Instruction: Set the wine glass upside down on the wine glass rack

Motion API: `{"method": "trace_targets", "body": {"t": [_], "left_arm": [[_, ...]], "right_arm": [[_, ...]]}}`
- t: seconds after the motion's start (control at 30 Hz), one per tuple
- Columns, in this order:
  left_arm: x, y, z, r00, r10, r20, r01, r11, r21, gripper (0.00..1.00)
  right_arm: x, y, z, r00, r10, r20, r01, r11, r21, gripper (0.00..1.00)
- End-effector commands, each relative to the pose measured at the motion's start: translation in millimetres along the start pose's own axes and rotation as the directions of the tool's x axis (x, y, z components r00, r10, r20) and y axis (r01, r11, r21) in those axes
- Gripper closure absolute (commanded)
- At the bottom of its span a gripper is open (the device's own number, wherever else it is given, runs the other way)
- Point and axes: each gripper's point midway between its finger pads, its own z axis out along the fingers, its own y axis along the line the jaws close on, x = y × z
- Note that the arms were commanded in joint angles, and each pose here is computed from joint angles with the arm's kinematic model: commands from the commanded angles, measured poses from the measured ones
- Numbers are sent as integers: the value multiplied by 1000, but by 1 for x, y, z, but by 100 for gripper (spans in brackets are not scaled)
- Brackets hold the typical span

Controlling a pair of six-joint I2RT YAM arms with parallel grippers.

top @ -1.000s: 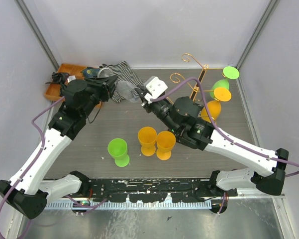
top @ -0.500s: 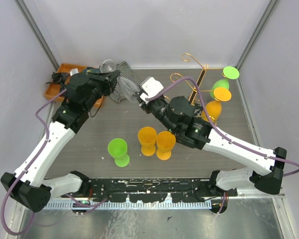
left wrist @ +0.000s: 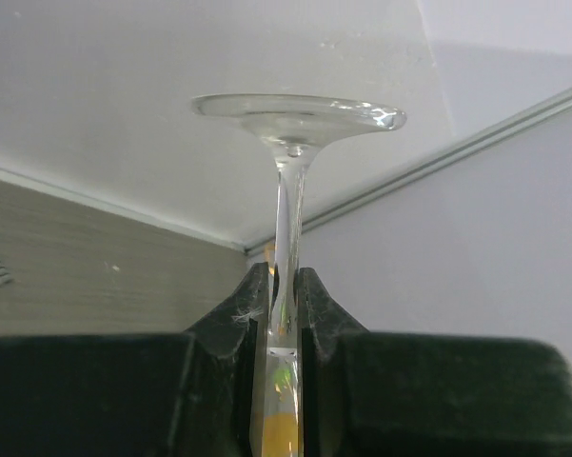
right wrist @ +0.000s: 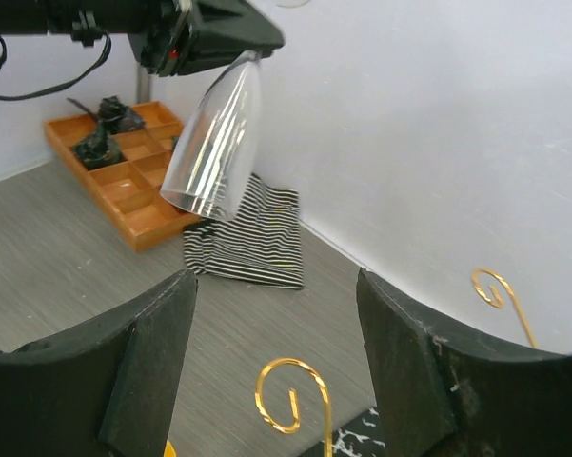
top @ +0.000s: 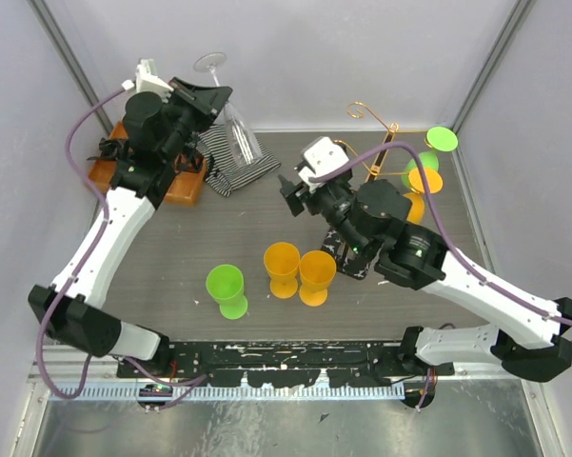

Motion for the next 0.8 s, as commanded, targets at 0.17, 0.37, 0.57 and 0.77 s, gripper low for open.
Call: {"method": "trace_targets", "body": {"t": [0.17, 0.37, 0.57, 0.77], "left_arm": [[0, 21, 62, 750, 654, 98, -661, 738, 135, 100], [11, 44, 88, 610, 753, 247, -792, 588, 163, 100], [50, 44, 100, 612, 666, 425, -790, 493, 364, 100], [92, 45, 118, 686, 617, 386, -716, 474, 513, 100]], "right_arm": [[-43, -80, -38, 1000, -23, 16, 17, 956, 292, 26], [-59, -109, -53, 997, -64, 45, 40, 913, 406, 26], [-58, -119, -57, 991, -130, 20, 106, 882, 460, 25], [-65, -126, -59, 990, -133, 39, 97, 866, 491, 25]]}}
